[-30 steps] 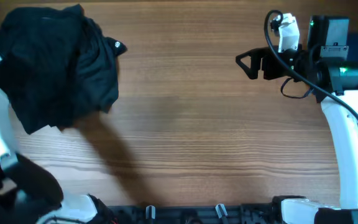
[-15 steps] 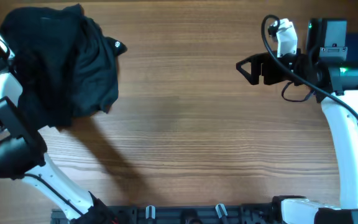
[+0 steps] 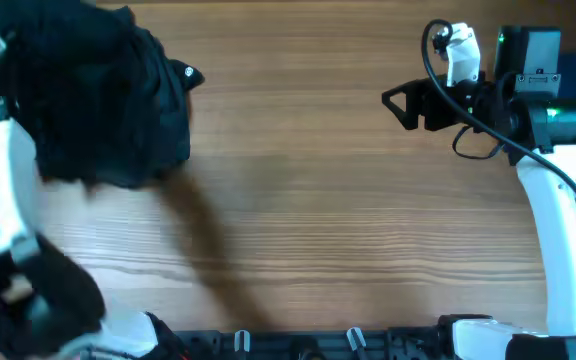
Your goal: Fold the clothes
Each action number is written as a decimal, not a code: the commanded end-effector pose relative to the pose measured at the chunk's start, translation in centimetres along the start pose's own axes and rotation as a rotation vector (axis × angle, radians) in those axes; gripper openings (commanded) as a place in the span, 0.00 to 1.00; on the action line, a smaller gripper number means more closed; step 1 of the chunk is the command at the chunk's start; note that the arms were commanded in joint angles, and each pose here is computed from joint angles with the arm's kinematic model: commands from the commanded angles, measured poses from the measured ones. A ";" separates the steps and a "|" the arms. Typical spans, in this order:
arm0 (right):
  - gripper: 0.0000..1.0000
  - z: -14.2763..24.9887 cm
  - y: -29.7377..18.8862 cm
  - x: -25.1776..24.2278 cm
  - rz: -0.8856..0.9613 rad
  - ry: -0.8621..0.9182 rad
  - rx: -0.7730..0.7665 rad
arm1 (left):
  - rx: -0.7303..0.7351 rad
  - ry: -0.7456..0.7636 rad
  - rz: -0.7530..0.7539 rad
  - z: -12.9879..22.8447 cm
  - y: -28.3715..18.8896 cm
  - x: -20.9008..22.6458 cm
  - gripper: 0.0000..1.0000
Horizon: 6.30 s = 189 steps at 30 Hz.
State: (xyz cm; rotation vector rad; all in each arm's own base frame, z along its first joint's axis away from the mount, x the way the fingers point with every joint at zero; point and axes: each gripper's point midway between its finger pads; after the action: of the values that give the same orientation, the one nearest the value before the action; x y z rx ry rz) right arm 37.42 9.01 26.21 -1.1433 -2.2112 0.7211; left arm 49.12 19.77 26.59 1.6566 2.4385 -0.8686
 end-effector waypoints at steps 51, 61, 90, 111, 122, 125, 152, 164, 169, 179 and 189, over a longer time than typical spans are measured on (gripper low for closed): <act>0.05 -10.0 13.0 5.7 -0.967 0.351 -0.174 | 0.229 -0.063 0.453 9.3 -18.0 -26.5 0.35; 0.04 -12.0 9.1 1.6 -0.946 0.210 -0.255 | 0.237 0.048 0.439 10.1 -17.9 -25.9 0.43; 0.52 10.1 24.6 -9.2 0.262 0.602 0.339 | 0.258 0.097 0.224 13.0 -12.8 -23.1 0.50; 0.04 -7.8 8.0 -5.7 0.167 0.238 0.061 | 0.139 0.148 0.202 11.5 -10.3 -23.7 0.45; 0.04 -10.4 -5.4 2.9 0.070 0.071 -0.105 | 0.295 0.138 0.487 16.3 -8.7 -29.1 0.59; 0.04 -10.7 -6.8 6.1 -0.008 -0.013 -0.134 | 0.309 0.137 0.509 17.5 -7.4 -29.7 0.60; 0.04 -7.8 -12.4 17.9 -0.214 -0.442 -0.180 | 0.544 0.276 0.975 21.2 -12.1 -32.3 0.81; 0.04 -6.9 -8.8 16.4 -0.200 -0.399 -0.065 | 0.594 0.174 1.315 15.1 -15.3 -27.8 0.75; 0.04 -6.9 -8.8 16.4 -0.200 -0.399 -0.064 | 0.610 0.216 1.360 16.5 -16.6 -29.2 0.78; 0.04 -6.9 -8.8 16.4 -0.200 -0.394 -0.062 | 0.658 0.381 1.323 21.9 -18.0 -31.0 0.92; 0.04 -6.8 -8.8 16.4 -0.200 -0.382 -0.060 | 0.694 0.483 1.249 26.0 -17.6 -31.9 0.45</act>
State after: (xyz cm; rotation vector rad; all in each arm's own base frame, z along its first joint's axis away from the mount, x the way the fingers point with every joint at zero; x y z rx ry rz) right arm 29.20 19.82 39.94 -0.8416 -2.6118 0.8598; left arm 39.69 -23.59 24.76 3.1511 0.5535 -1.1779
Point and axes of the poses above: each gripper's point midway between its finger pads, its own y axis out along the fingers, its own x axis along the line the jaws close on, z = x × y, and after that the axes turned 7 degrees about -y, right-handed
